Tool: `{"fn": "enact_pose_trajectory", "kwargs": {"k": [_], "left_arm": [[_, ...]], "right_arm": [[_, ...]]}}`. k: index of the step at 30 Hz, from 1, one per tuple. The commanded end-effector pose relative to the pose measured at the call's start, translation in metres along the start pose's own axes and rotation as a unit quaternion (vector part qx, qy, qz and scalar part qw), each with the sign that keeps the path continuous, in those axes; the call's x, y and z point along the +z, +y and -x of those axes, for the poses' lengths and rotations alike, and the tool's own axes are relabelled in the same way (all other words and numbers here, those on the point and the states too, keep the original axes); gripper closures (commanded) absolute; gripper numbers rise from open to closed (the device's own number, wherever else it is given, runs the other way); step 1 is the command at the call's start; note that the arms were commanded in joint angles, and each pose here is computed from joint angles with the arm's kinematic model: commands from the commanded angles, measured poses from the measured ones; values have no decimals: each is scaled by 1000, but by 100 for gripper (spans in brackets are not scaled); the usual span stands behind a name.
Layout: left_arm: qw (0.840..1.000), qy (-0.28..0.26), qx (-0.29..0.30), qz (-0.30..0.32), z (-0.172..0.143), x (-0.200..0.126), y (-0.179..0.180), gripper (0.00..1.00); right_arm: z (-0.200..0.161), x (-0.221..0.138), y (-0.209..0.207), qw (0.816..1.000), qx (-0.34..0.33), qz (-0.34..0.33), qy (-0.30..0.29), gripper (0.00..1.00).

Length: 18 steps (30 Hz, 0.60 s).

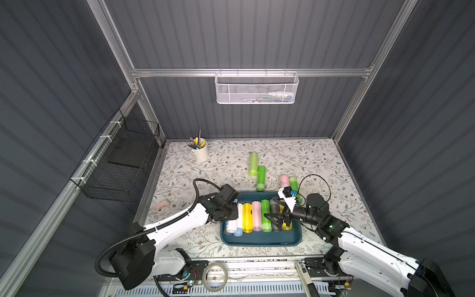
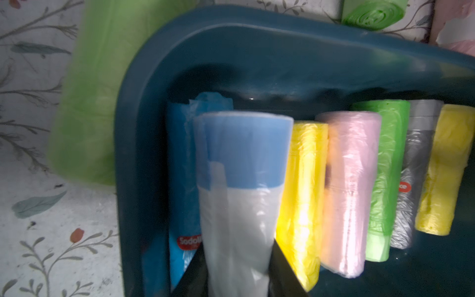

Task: Put the roll of trash bags into the storage box
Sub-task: Place the roll of trash bags in the storage box.

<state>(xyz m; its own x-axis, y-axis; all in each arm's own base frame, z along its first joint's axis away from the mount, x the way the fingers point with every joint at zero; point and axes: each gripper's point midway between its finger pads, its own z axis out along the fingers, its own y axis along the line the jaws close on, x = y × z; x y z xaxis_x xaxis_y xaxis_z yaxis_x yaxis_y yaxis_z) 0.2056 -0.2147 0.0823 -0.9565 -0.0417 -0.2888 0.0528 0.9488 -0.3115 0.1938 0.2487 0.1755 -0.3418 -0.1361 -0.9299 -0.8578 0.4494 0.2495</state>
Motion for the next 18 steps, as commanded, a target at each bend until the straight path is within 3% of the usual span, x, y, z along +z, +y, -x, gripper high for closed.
{"fn": "enact_pose_trajectory", "kwargs": {"k": [1,18], "left_arm": [[1000,2,12,18,1,1,3,66],[1000,0,17,14,2,-1,2,59]], "right_arm": [[11,0,2,1000,-8,0,-10,1],[11,-2,2,1000,-11,-2,-12,1]]}}
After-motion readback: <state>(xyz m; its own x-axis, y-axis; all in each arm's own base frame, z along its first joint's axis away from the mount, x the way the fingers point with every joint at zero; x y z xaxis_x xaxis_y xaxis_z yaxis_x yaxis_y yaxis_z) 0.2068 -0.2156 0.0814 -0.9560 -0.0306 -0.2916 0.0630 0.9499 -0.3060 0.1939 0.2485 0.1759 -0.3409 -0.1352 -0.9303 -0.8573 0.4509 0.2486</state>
